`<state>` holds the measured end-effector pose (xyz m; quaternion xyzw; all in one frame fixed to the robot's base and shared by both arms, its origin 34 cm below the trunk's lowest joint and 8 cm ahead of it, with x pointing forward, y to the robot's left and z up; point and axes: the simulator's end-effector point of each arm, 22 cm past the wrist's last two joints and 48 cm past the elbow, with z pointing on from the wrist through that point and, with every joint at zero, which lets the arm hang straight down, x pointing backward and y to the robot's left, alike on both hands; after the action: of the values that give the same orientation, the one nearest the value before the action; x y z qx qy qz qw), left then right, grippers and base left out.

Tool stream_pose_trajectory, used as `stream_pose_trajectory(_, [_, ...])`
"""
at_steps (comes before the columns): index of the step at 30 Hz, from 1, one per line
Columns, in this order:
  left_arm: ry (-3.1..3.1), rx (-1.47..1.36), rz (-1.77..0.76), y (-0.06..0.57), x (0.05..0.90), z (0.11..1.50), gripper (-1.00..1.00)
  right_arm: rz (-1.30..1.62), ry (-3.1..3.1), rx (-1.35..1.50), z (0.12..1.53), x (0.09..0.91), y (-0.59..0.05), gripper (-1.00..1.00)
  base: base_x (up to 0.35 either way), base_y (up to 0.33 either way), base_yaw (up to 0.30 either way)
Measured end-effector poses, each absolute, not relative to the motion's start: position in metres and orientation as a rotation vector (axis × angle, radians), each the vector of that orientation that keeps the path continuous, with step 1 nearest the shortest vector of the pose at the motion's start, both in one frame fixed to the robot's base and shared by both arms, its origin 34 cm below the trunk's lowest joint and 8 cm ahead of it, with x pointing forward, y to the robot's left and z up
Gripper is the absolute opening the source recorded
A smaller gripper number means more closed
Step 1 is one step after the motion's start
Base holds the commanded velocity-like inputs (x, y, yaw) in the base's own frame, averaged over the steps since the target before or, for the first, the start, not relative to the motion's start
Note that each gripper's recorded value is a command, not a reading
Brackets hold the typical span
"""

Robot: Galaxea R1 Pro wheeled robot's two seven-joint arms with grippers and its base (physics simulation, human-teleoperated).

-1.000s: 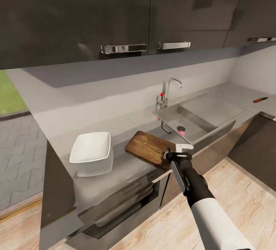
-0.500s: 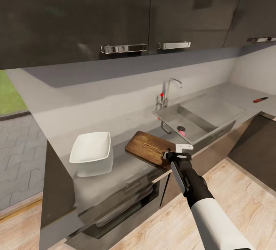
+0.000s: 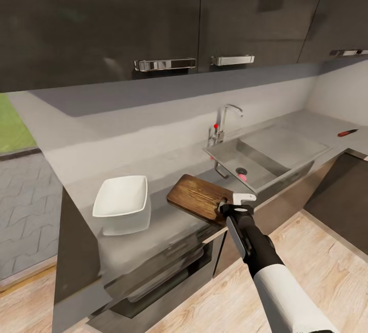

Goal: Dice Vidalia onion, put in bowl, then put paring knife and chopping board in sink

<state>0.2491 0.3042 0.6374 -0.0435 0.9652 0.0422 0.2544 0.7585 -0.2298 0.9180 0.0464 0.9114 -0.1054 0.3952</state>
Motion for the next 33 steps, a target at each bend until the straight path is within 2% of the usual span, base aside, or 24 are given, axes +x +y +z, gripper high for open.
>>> stream_pose_trajectory(33, [2.622,-0.118,0.114,0.3041,0.2491,0.6374,1.0,-0.262,2.312,0.113,0.9177,0.7582,-0.226,1.0,0.0,0.0,0.0])
